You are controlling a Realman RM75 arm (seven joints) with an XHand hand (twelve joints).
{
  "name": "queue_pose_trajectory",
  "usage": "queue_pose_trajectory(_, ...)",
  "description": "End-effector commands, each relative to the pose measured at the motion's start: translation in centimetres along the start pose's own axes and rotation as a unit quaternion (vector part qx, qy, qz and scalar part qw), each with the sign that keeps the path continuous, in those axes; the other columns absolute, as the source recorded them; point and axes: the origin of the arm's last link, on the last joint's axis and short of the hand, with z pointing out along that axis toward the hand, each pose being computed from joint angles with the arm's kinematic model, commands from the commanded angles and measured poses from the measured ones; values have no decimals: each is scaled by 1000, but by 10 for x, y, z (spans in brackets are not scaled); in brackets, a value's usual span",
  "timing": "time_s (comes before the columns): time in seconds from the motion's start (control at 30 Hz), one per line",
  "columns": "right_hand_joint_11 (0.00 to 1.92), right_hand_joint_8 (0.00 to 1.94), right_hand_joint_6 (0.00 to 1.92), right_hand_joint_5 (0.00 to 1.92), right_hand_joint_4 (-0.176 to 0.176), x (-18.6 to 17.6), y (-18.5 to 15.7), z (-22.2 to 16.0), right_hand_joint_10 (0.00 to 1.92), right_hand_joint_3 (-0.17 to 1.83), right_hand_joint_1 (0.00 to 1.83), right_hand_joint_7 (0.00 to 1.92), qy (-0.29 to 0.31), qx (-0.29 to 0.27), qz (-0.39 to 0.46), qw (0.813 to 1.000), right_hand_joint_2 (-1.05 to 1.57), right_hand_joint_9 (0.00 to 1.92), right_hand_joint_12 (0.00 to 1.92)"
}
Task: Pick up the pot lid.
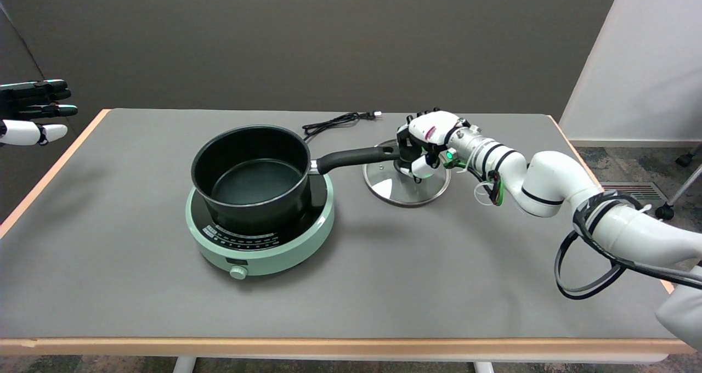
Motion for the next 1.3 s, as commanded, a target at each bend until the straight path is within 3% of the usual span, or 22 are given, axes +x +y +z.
queue_pose_trajectory(0.03, 582, 1277, 1422, 710, -15, 25, 4, -3, 1532, 430, 1178, 915, 29, 6, -6, 1000, 1005, 825, 861)
queue_pose_trajectory(0.13, 591, 1268, 1419, 713, -14, 33, 5, -4, 1532, 423, 1179, 918, 37, 6, -12, 999, 1006, 828, 880)
queue_pose_trajectory(0.17, 602, 1274, 1351, 685, 59, 35, 6, -4, 1542, 489, 1247, 913, 39, 5, -14, 999, 949, 823, 889)
queue_pose_trajectory(0.2, 617, 1287, 1242, 641, 176, 37, 6, -4, 1556, 599, 1358, 906, 41, 6, -14, 999, 855, 816, 892)
queue_pose_trajectory(0.8, 638, 1266, 1223, 647, 176, 47, 4, -4, 1581, 585, 1360, 916, 53, 11, -16, 998, 855, 826, 932)
queue_pose_trajectory(1.3, 668, 1252, 1207, 666, 176, 116, 2, -24, 1651, 571, 1360, 921, 139, 40, 6, 990, 858, 842, 981)
